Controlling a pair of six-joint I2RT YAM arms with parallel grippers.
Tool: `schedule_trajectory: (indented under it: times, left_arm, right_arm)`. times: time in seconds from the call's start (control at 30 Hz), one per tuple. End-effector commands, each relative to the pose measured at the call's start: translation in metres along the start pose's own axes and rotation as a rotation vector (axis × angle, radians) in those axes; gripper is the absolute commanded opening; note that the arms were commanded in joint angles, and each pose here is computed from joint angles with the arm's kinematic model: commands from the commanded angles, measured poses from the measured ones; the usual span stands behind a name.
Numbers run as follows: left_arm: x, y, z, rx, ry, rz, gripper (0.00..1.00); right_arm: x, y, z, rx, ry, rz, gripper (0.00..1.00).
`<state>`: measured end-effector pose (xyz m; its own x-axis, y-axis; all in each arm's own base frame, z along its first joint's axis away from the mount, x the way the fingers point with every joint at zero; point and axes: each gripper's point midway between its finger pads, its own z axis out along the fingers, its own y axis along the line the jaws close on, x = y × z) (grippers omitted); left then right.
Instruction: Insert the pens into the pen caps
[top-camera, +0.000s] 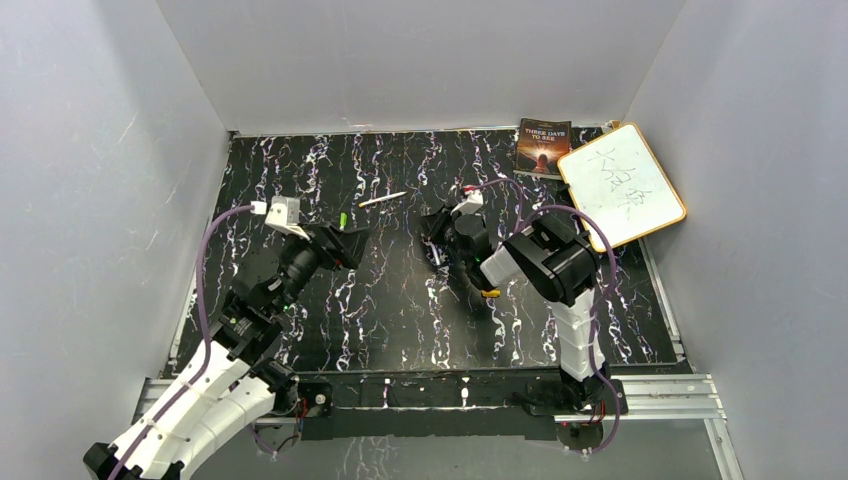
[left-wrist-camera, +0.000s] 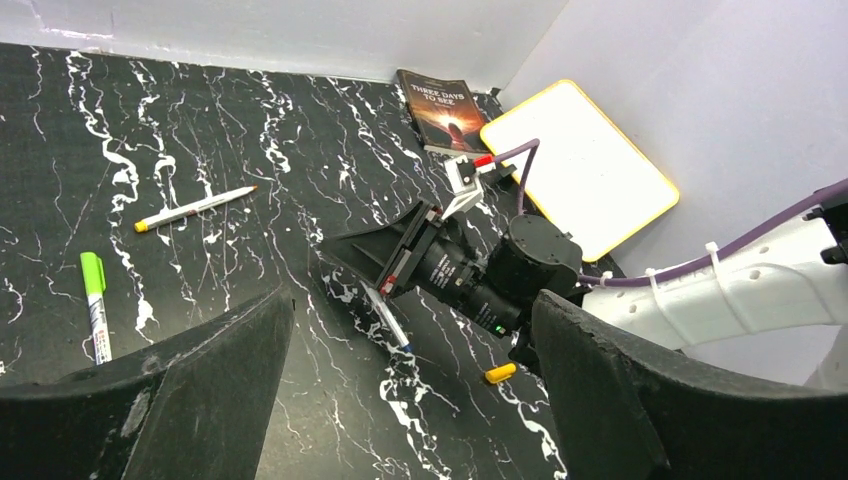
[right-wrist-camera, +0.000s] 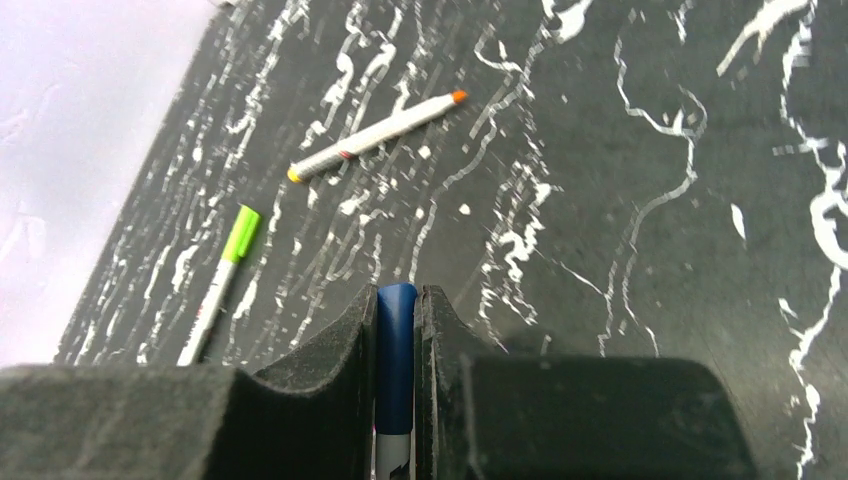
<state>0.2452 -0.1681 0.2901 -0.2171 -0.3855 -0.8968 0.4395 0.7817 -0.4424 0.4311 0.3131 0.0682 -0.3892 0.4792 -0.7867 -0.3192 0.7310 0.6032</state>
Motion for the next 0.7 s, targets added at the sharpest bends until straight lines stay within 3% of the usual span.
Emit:
schedule_trajectory:
  times: [0.0,0.07,0.23,0.33,0.47,0.67]
  left_arm:
    - [-0.007,-0.007,-0.001,0.025,-0.012,-0.002,0.87]
    - [-0.006,-0.006,-0.001,0.023,-0.007,-0.002,0.87]
    - [0.0,-0.005,0.002,0.018,0.015,-0.014,0.86]
    - [0.004,-0.003,0.005,0.005,0.031,-0.018,0.85]
    - [0.013,0.003,0.013,-0.032,0.076,-0.034,0.79]
    - [0.042,0.038,0.031,-0.277,0.172,-0.172,0.65]
  right_arm:
    - [-0.006,0.004,0.007,-0.003,-0.05,0.025,0.04]
    - [-0.003,0.002,0.008,0.003,-0.045,0.027,0.07]
    - [0.002,0.0,0.009,0.004,-0.03,0.024,0.3]
    - [0.003,0.002,0.009,-0.004,-0.026,0.023,0.39]
    - [-0.015,0.006,0.003,-0.007,-0.085,0.024,0.41]
    - [-0.099,0.026,-0.023,0.048,-0.282,-0.069,0.41]
